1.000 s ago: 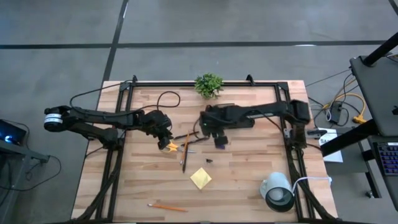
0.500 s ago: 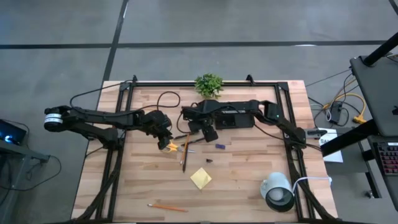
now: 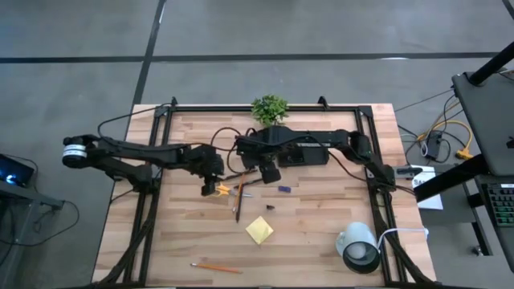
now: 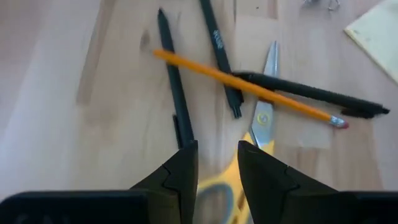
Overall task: Pick and place office supplies into organizer
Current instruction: Put the top black pen into the desk organizer
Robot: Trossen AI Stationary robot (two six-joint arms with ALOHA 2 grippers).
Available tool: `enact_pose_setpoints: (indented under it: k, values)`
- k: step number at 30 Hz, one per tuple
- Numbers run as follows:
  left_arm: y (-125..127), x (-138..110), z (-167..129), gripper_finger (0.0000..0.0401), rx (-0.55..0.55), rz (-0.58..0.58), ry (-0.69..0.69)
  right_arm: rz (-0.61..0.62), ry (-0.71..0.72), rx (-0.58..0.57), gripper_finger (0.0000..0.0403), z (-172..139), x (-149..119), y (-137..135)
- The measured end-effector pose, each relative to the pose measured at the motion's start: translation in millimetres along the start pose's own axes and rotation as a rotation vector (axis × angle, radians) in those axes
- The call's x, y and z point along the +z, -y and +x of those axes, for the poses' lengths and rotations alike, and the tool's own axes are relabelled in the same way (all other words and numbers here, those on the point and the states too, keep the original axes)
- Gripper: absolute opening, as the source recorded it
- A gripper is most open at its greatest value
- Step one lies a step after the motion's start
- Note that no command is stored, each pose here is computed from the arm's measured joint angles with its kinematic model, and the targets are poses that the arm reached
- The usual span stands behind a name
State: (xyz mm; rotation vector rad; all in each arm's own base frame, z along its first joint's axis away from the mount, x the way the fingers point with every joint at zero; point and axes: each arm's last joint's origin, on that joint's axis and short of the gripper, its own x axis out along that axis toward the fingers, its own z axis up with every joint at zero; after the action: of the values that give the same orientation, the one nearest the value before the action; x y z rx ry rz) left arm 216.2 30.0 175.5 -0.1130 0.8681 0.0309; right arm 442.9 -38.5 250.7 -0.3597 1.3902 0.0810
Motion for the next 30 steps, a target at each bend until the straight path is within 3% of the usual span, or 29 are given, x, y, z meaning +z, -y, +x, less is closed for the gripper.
enact_pose_setpoints:
  k: [5, 18, 24, 30]
  values:
    - [-3.1, 5.3, 17.7, 0.0104, 0.026, 0.003, 0.028, 0.029, -0.012, -0.048, 0.0174, -24.4, -1.7, -20.5]
    - [-7.6, -5.6, 57.1, 0.0137, 0.069, -0.007, -0.146, 0.154, -0.034, -0.202, 0.018, -39.4, 0.3, -48.0]
    - [-10.1, -7.5, 71.5, 0.0098, 0.115, 0.009, -0.162, 0.199, -0.111, -0.223, 0.018, -48.7, -9.2, -60.1]
    - [-12.0, -14.6, 88.9, 0.0026, 0.108, 0.028, -0.224, 0.317, -0.034, -0.265, 0.018, -84.9, -19.8, -73.7]
